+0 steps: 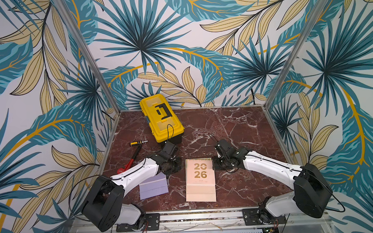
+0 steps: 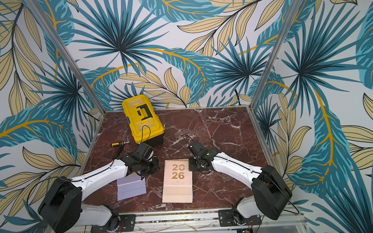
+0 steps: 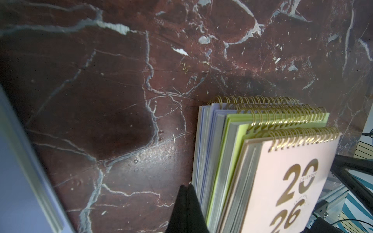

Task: Stack the calendars
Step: Adjust the calendars at the calendar, then pick up the calendar at the center of the board, then place the calendar at the calendar.

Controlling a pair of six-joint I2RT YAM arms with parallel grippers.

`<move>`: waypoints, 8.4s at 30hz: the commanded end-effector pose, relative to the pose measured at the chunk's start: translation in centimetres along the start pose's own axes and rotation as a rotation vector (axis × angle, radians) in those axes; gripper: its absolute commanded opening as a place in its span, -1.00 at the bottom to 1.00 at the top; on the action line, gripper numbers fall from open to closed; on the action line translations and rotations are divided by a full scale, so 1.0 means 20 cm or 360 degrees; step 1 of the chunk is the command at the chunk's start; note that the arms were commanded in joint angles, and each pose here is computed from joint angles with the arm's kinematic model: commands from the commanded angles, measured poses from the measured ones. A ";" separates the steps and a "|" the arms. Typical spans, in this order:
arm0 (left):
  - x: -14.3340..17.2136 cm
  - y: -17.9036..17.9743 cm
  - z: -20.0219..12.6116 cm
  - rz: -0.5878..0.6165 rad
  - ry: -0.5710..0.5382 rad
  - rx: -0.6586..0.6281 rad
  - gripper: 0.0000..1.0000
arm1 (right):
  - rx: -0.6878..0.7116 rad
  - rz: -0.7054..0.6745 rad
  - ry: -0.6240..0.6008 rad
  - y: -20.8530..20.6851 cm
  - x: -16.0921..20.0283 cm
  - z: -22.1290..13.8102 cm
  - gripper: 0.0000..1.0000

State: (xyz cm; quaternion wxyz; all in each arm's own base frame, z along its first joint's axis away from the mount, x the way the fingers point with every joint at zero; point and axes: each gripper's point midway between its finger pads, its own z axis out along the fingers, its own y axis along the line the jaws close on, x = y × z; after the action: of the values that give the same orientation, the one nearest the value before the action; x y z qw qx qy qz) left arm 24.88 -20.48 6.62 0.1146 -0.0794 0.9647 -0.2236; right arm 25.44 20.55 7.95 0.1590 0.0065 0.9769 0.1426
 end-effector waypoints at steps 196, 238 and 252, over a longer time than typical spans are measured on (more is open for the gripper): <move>-0.14 0.88 -0.49 -0.1158 -0.0527 0.0122 -1.00 | -0.0932 0.0145 -0.0220 1.42 -0.07 0.09 -1.00; -0.10 -0.11 -0.57 -0.0371 -0.0371 0.0779 -0.36 | -0.1211 0.0496 -0.0639 0.28 0.08 -0.47 -1.00; 0.00 -0.29 -0.41 -0.0190 -0.0246 0.0900 0.02 | -0.1419 0.0376 -0.0468 0.32 0.23 -0.45 -1.00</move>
State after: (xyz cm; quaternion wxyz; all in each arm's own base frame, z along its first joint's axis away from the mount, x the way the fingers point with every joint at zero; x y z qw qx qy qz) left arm 23.35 -22.14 16.16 0.1767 -0.1204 0.8552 -0.4722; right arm 18.38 23.33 14.51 0.2638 0.0998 0.8053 0.5214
